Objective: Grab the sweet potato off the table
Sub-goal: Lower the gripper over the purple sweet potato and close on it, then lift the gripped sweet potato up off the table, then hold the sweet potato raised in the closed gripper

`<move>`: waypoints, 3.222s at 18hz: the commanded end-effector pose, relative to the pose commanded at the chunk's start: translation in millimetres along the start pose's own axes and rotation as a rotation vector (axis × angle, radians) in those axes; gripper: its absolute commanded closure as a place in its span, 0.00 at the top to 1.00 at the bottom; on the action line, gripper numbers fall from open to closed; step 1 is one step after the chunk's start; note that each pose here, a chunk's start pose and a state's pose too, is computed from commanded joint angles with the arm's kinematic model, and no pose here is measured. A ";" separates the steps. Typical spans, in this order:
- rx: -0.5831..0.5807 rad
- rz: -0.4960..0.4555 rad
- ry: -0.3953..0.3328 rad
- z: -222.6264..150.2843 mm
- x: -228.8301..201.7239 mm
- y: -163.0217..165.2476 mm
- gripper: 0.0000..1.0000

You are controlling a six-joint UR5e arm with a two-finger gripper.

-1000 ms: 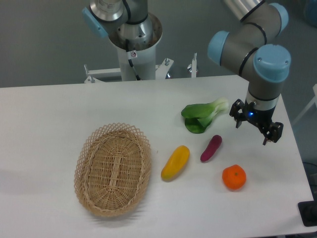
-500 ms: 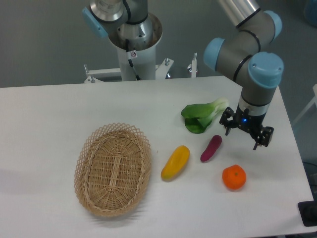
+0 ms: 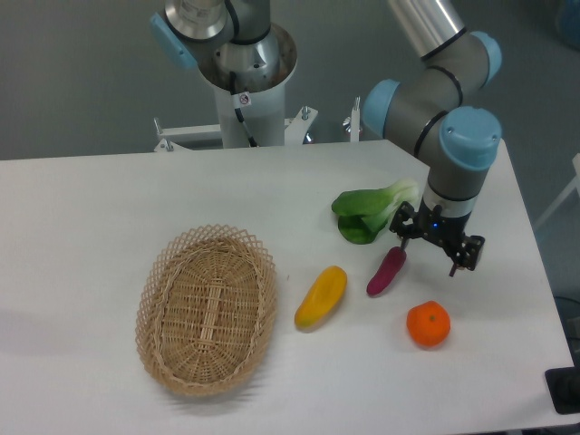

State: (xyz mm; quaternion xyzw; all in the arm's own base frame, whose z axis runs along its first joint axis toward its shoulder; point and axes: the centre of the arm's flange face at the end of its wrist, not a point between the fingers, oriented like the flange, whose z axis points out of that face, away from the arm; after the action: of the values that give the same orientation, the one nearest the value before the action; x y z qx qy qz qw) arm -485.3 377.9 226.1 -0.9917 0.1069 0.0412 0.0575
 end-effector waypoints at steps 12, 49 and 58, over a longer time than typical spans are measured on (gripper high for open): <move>-0.020 -0.012 -0.013 30.3 23.2 -12.6 1.00; 0.041 0.038 -0.107 -153.5 -8.2 -94.2 0.28; 0.046 0.041 -0.122 -161.9 -10.5 -95.6 0.28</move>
State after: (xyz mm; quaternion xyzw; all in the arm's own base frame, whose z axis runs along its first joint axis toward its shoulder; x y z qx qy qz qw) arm -463.6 452.9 397.4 -0.9834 0.1244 0.1001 0.0858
